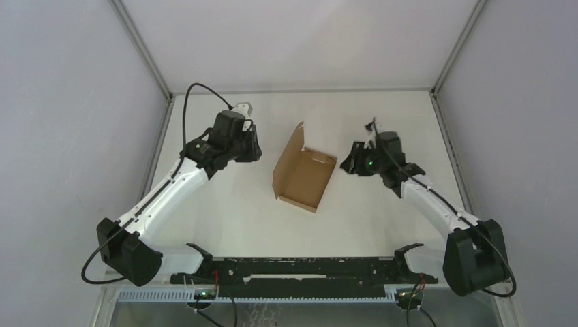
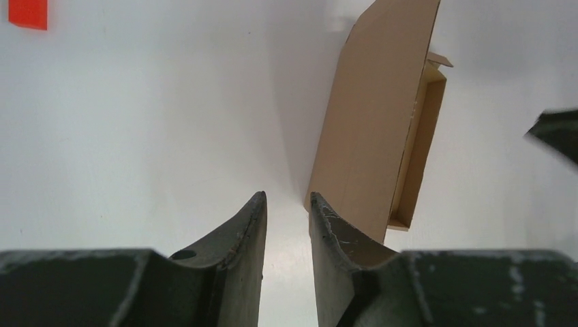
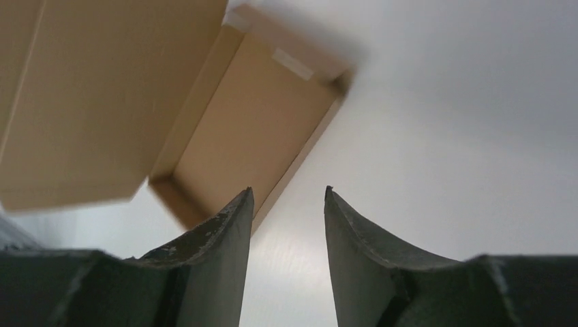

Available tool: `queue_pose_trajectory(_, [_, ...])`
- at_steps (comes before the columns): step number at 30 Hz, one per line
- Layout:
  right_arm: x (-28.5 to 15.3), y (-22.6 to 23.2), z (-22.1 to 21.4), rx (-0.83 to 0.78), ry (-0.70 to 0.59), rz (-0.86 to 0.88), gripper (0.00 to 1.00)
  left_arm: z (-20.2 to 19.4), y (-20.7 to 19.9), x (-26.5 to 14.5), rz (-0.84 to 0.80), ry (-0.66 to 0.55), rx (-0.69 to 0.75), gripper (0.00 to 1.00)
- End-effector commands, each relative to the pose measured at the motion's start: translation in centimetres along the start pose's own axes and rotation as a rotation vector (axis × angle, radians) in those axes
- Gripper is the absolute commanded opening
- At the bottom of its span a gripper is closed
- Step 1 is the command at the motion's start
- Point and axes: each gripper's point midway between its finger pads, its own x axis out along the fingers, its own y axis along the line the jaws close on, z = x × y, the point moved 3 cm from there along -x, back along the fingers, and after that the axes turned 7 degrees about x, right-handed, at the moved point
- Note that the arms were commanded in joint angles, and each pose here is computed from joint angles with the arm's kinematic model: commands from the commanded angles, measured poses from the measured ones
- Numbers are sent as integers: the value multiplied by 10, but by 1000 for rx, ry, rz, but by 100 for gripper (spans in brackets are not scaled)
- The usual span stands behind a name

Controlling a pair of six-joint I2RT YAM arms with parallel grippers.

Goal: Fold the paper box
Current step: Fold the paper box at the center of the board.

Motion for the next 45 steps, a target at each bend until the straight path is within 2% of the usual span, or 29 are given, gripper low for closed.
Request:
queue_pose_trajectory(1, [1,-2,80,-25,-169,91,50,-3,8,-13,25,-51,-34,35])
queue_pose_trajectory(6, [43,-17,111,-23,-122,50,49,-34,9,-29,-20,-57,-117,33])
queue_pose_trajectory(9, [66,-25,115,-17,-101,13,47,-56,6,-35,-54,-57,-146,29])
queue_pose_trajectory(14, [99,-35,120,-53,-76,-42,45,-92,-4,-33,-99,-47,-181,28])
queue_pose_trajectory(22, [133,-33,115,-196,-39,-164,44,-130,-39,-19,-178,-31,-228,37])
queue_pose_trajectory(32, [149,-34,92,-271,40,-268,41,-155,-50,11,-171,-41,-316,46])
queue_pose_trajectory(39, [149,-28,69,-298,94,-293,41,-162,-61,38,-159,-10,-320,46])
queue_pose_trajectory(45, [132,-27,38,-296,122,-287,41,-162,-58,49,-103,-9,-300,46])
